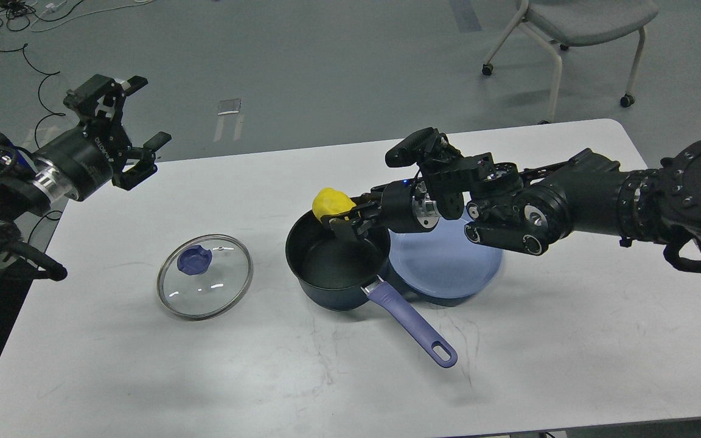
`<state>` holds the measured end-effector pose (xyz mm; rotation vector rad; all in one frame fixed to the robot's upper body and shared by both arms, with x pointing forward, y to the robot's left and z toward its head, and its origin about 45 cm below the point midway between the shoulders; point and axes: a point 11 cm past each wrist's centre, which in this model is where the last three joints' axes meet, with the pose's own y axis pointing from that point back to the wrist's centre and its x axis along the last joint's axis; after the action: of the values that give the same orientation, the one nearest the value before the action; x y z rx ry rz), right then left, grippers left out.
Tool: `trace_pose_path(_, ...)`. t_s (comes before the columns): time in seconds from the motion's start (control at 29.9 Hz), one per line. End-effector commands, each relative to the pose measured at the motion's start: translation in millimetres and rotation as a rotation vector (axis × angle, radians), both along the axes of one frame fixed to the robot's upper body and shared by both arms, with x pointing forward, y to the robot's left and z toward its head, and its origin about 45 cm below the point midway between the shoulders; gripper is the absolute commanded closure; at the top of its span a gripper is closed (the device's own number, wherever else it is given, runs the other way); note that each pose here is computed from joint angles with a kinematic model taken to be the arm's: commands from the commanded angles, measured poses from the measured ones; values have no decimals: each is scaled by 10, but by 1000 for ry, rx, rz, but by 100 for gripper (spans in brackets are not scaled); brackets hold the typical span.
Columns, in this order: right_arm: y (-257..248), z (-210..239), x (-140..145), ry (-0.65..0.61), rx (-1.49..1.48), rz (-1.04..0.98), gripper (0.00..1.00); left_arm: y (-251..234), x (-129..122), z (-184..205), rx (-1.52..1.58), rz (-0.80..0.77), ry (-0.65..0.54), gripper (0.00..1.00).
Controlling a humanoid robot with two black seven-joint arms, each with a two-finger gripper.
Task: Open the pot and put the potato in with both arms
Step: 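Lower the potato into the saucepan and open the right gripper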
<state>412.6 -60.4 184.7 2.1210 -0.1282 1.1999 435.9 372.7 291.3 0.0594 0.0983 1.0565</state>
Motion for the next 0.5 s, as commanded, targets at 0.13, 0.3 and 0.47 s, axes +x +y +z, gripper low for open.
trace_pose_path(0.13, 32, 45, 6, 4, 26, -11, 9, -8, -1, -8, 0, -2, 1, 2)
trace_pose_path(0.3, 49, 48, -7, 5, 32, -8, 9, -6, -3, -15, 0, -1, 3, 2)
trace_pose_path(0.47, 85, 114, 22, 4, 65, -24, 8, -4, -6, -22, 0, 0, 6, 2)
